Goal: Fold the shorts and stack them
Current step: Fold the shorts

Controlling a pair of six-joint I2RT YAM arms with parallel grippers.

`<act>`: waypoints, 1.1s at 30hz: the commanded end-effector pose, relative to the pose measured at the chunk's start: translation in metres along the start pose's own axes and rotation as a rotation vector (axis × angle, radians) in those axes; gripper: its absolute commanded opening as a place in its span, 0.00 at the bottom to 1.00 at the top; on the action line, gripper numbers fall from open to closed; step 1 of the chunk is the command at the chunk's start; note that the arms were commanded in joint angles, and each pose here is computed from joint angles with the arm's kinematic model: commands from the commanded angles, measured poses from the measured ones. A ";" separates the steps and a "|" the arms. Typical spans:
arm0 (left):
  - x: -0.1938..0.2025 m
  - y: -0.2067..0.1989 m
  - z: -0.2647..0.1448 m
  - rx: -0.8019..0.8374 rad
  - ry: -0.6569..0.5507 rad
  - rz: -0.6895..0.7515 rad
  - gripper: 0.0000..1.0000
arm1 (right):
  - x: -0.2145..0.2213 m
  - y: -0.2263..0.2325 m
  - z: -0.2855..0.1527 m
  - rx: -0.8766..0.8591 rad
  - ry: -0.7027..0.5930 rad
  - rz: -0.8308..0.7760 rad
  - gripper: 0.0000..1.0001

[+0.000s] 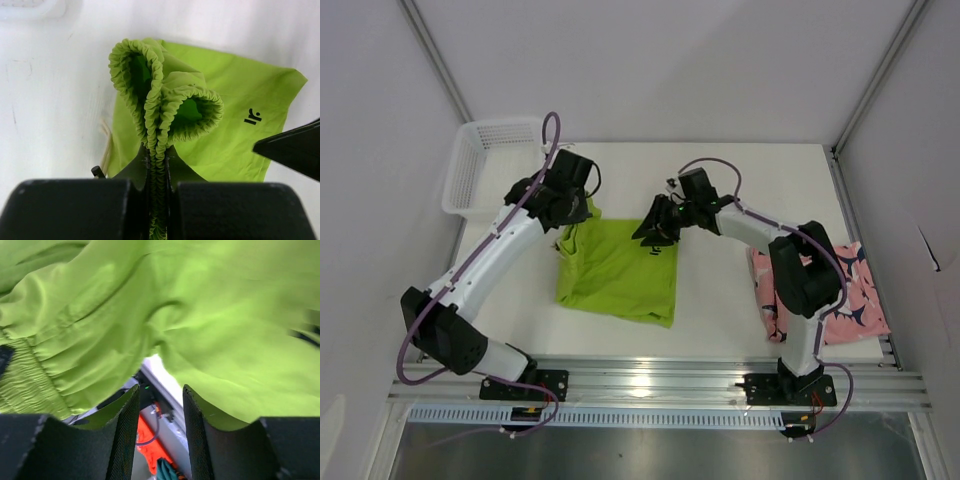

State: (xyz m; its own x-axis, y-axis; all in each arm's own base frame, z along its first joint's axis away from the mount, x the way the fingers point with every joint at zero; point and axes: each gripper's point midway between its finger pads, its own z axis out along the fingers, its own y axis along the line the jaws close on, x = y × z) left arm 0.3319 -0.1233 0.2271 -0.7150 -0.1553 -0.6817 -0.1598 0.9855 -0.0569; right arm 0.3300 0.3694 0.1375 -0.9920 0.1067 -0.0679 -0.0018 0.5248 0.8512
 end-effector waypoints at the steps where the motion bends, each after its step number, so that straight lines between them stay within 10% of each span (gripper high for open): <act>1: -0.007 -0.019 0.003 0.034 -0.050 -0.063 0.00 | -0.005 -0.024 -0.030 0.076 -0.077 -0.030 0.42; 33: 0.082 -0.126 0.084 0.107 0.100 -0.197 0.04 | -0.007 -0.113 -0.097 0.344 -0.261 -0.015 0.20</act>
State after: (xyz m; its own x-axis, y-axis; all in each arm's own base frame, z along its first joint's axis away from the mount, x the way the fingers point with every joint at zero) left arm 0.3429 -0.2318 0.1157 -0.7637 -0.2870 -0.5782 -0.2267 0.9579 -0.1761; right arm 0.3189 0.2325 0.0803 -0.9456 0.2659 -0.1878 0.0960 0.7790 0.6197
